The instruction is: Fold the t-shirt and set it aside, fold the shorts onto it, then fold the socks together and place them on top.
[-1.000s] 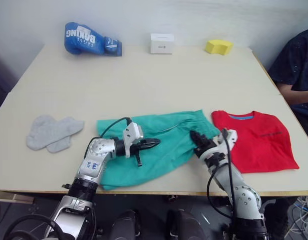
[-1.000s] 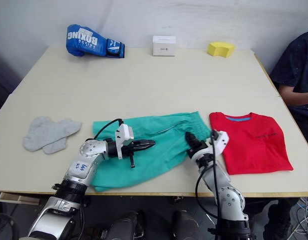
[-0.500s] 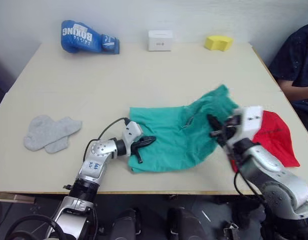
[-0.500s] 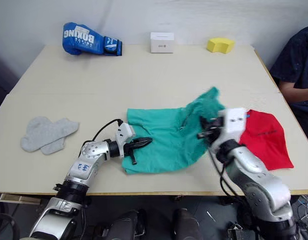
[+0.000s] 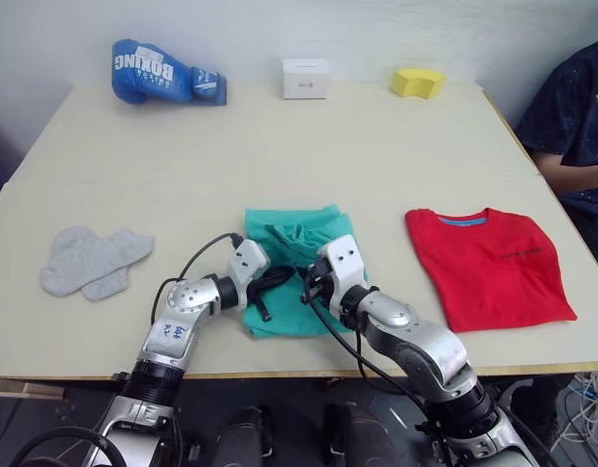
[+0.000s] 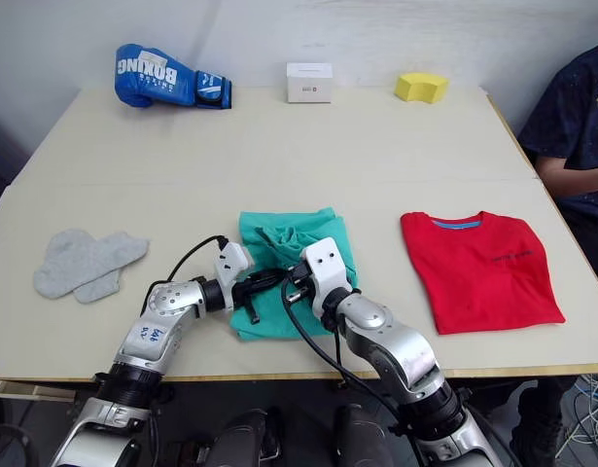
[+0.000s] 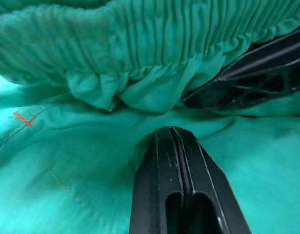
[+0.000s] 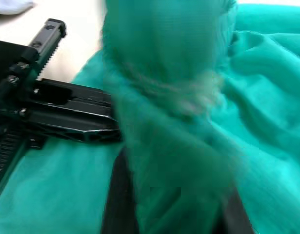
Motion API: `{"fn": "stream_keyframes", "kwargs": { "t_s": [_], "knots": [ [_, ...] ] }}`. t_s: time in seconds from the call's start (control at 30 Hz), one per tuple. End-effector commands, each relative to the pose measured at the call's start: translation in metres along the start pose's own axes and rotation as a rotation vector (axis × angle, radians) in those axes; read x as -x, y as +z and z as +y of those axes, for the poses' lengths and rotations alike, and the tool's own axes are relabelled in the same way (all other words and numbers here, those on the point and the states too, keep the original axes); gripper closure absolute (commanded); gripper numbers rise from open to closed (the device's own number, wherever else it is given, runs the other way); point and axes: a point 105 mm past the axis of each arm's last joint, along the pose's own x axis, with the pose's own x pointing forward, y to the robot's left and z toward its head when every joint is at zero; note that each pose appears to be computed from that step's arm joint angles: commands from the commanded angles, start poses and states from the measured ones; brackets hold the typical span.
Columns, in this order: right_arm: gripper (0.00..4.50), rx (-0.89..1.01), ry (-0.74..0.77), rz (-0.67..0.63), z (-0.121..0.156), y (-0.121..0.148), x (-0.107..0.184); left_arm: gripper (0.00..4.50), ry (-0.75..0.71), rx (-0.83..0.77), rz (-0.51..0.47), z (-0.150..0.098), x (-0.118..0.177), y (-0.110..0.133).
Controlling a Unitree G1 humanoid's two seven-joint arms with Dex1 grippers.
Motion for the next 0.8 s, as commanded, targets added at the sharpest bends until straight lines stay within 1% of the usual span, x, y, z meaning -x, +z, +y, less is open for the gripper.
{"fn": "stream_keyframes", "kwargs": {
  "t_s": [0.03,0.07,0.13,0.2,0.27,0.3,0.33,0.4,0.43,0.47,0.5,0.53,0.6,0.67,0.73,0.77,0.8],
  "knots": [
    [2.73,-0.064,0.126,-0.067,0.007,0.023,0.007,4.50,-0.093,0.021,-0.051,-0.017,0.022,0.013],
    [2.42,-0.156,0.167,-0.073,0.008,0.027,0.010,4.50,-0.100,0.023,-0.059,-0.020,0.028,0.017],
    [1.62,-0.288,0.281,-0.073,0.012,0.034,0.020,4.50,-0.073,0.047,-0.064,-0.017,0.041,0.025],
    [1.03,-0.313,0.429,-0.062,0.023,0.041,0.035,4.50,-0.052,0.056,-0.044,-0.015,0.055,0.029],
    [0.35,-0.336,0.547,-0.053,0.029,0.046,0.051,4.50,-0.071,0.048,-0.009,-0.014,0.070,0.031],
    [0.03,-0.321,0.616,-0.057,0.028,0.050,0.066,4.50,-0.060,0.045,0.024,-0.007,0.080,0.030],
    [0.03,-0.310,0.669,-0.067,0.025,0.055,0.078,4.50,-0.059,0.040,0.055,0.002,0.092,0.033],
    [0.03,-0.302,0.724,-0.075,0.019,0.061,0.092,4.50,-0.071,0.048,0.089,0.010,0.106,0.039],
    [0.21,-0.304,0.708,-0.084,0.010,0.064,0.093,4.50,-0.103,0.051,0.091,0.010,0.109,0.044],
    [0.50,-0.303,0.659,-0.109,-0.002,0.068,0.089,4.50,-0.130,0.044,0.082,0.009,0.108,0.049],
    [0.72,-0.277,0.567,-0.156,-0.024,0.074,0.080,4.50,-0.138,0.031,0.037,0.012,0.099,0.057],
    [1.11,-0.254,0.505,-0.186,-0.038,0.078,0.074,4.50,-0.140,0.022,0.003,0.015,0.092,0.064],
    [1.78,-0.142,0.408,-0.228,-0.061,0.082,0.057,4.50,-0.161,-0.010,-0.030,0.014,0.069,0.067],
    [2.53,0.011,0.373,-0.231,-0.072,0.078,0.038,4.50,-0.168,-0.012,-0.059,0.012,0.044,0.066],
    [3.18,0.156,0.386,-0.211,-0.075,0.068,0.020,4.50,-0.139,0.014,-0.077,0.012,0.023,0.060],
    [3.53,0.207,0.401,-0.177,-0.075,0.061,0.012,4.50,-0.138,0.029,-0.066,0.010,0.017,0.055],
    [3.93,0.300,0.446,-0.121,-0.071,0.050,0.005,4.50,-0.129,0.030,-0.032,0.010,0.011,0.047]
  ]
}}
